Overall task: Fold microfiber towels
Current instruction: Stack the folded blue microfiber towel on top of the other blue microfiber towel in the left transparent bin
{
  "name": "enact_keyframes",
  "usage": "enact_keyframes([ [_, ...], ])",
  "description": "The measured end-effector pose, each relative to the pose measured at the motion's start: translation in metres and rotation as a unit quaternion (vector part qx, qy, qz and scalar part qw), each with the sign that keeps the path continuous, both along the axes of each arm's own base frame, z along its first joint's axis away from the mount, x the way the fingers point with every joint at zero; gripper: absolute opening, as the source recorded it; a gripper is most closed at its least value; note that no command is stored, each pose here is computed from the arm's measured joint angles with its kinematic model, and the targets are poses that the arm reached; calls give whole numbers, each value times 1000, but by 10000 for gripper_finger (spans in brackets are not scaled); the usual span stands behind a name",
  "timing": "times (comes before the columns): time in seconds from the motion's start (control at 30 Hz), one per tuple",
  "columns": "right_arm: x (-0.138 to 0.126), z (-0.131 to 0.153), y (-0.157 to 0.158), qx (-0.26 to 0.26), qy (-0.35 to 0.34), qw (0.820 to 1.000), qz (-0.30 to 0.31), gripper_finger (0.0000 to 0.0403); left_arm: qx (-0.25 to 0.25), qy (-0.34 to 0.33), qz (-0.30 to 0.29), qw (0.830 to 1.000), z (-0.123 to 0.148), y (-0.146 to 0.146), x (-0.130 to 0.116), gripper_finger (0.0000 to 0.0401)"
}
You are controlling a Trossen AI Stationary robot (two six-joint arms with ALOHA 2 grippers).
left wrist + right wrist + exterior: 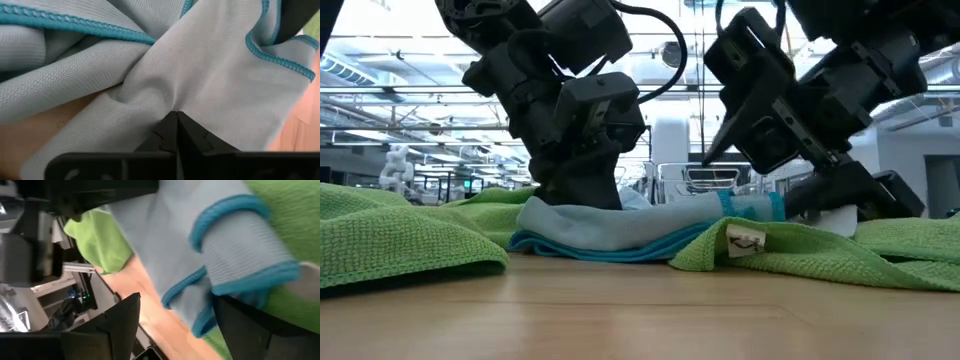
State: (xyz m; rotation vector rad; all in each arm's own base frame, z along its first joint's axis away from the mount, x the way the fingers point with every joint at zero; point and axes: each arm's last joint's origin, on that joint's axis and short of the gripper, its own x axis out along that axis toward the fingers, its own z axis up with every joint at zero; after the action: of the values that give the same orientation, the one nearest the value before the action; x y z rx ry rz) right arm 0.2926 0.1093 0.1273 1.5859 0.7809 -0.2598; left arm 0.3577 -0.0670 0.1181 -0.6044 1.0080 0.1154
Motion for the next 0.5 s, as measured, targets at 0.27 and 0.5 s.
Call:
enact_keyframes([
  [0.27,-2,18,-2,5,-18,1000,-3,242,3,0,1,1000,0,0,0,21],
  [0.5,-13,14,-5,-12,48,999,-7,242,4,-2,4,1000,-1,0,0,4],
])
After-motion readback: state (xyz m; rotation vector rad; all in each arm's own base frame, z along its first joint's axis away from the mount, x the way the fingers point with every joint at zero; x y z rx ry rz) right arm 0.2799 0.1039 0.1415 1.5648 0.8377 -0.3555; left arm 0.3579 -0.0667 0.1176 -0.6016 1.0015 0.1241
